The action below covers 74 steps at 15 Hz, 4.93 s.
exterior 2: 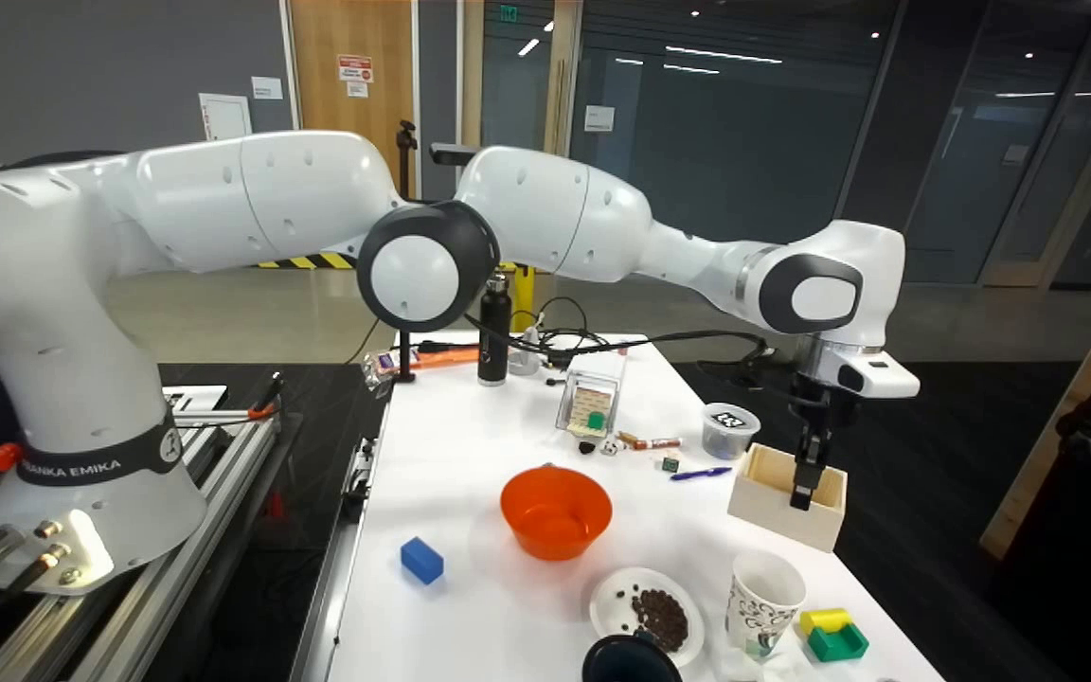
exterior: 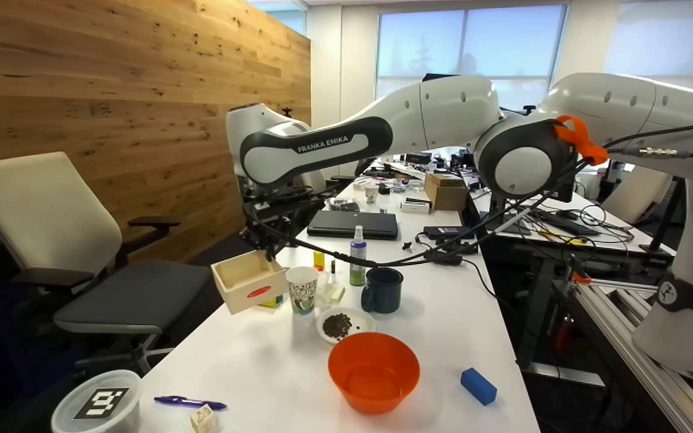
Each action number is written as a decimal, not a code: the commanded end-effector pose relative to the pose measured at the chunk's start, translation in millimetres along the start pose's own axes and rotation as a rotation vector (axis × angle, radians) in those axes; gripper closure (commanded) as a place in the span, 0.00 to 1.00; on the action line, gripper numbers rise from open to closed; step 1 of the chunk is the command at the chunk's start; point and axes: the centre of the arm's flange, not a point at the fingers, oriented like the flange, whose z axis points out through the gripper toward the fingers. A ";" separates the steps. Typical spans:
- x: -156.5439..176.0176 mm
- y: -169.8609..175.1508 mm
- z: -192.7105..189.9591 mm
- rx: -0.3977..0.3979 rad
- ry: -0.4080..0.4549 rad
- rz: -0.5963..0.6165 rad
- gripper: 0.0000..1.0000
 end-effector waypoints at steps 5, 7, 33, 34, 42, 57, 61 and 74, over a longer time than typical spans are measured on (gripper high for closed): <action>0.0 0.5 0.4 -0.002 -0.002 0.064 0.94; 0.0 0.5 0.4 -0.002 -0.002 0.066 0.94; 48.5 71.8 -28.0 0.048 0.032 0.258 0.98; 48.9 78.9 -24.2 0.048 0.025 0.275 0.98; 32.1 99.4 -10.7 0.061 -0.029 0.353 0.98; 38.7 69.7 -9.6 0.085 -0.074 0.424 0.98; 24.0 76.9 -0.1 0.095 -0.098 0.526 0.98; 14.8 144.0 3.8 0.097 -0.089 0.723 0.98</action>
